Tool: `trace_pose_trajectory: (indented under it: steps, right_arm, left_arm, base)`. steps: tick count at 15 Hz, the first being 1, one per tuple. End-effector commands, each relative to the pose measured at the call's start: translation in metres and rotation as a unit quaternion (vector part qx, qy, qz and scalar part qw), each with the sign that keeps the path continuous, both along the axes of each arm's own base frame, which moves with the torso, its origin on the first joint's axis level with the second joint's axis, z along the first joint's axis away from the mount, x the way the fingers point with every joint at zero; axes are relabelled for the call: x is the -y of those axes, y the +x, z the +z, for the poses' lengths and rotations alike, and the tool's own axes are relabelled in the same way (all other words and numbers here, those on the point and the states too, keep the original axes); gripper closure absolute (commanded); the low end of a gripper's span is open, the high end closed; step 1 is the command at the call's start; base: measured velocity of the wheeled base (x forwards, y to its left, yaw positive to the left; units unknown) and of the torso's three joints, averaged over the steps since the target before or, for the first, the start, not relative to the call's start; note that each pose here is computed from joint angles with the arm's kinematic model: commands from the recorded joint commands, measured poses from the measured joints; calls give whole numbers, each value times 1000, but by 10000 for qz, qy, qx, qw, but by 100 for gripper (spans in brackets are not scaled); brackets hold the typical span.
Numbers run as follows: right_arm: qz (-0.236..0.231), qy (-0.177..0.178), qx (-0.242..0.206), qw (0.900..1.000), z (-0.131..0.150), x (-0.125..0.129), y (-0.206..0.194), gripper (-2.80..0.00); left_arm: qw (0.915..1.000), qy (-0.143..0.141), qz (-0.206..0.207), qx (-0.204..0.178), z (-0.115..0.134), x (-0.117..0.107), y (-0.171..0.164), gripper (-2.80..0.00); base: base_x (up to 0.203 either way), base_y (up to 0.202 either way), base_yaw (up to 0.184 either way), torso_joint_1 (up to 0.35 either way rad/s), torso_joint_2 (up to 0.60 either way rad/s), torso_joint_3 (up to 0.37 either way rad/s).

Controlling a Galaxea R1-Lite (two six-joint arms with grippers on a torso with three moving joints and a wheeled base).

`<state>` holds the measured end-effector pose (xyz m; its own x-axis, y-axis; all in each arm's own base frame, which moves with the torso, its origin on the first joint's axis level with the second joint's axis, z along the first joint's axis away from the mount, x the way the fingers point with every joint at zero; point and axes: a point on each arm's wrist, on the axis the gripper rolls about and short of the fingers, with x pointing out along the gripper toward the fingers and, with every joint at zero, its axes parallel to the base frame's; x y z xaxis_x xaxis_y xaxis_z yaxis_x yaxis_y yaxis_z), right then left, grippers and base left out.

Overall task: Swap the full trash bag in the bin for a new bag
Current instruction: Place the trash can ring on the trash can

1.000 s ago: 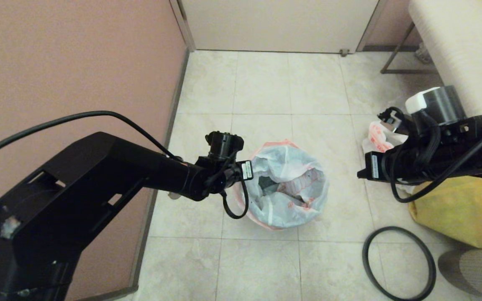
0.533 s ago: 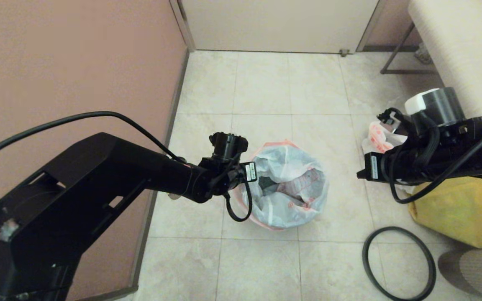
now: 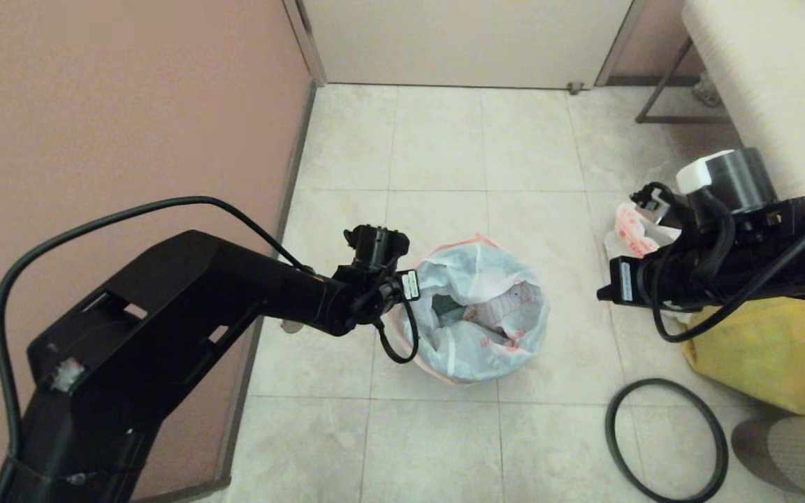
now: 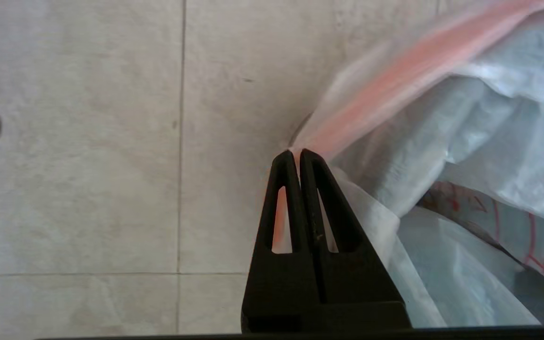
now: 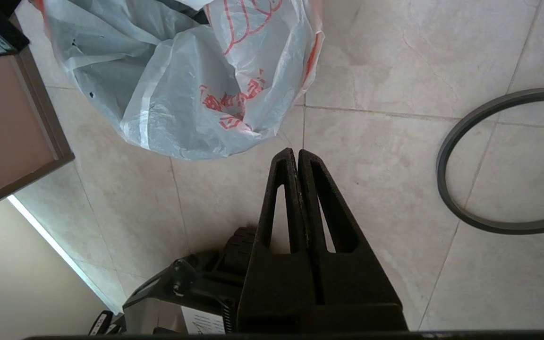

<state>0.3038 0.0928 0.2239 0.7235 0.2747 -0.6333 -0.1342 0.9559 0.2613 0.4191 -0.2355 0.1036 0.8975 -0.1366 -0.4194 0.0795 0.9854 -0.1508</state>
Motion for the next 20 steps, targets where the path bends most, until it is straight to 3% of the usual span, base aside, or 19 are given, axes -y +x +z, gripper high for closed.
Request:
trace_pose_trajectory:
  steps: [1, 6, 11, 16, 20]
  right_arm:
    - [8, 7, 5, 10000, 1, 0, -1, 0]
    - [7, 17, 26, 10000, 2, 0, -2, 0]
    - [10, 51, 96, 9999, 4, 0, -1, 0]
    - [29, 162, 437, 9989, 8, -4, 4, 0]
    - [195, 175, 460, 9986, 4, -17, 3, 0]
  left_arm:
    - [10000, 36, 11, -68, -9, 1, 3, 0]
    - [9997, 116, 13, -204, -27, 4, 7, 0]
    - [9995, 79, 166, -256, -33, -10, 17, 0]
    - [9987, -407, -280, -108, 24, -19, -11, 0]
    - [9973, -387, -610, -151, 57, -19, -70, 0]
  base:
    - [0, 0, 0, 0, 0, 0]
    - [0, 0, 0, 0, 0, 0]
    - [0, 0, 0, 0, 0, 0]
    - [0, 0, 0, 0, 0, 0]
    - [0, 0, 0, 0, 0, 0]
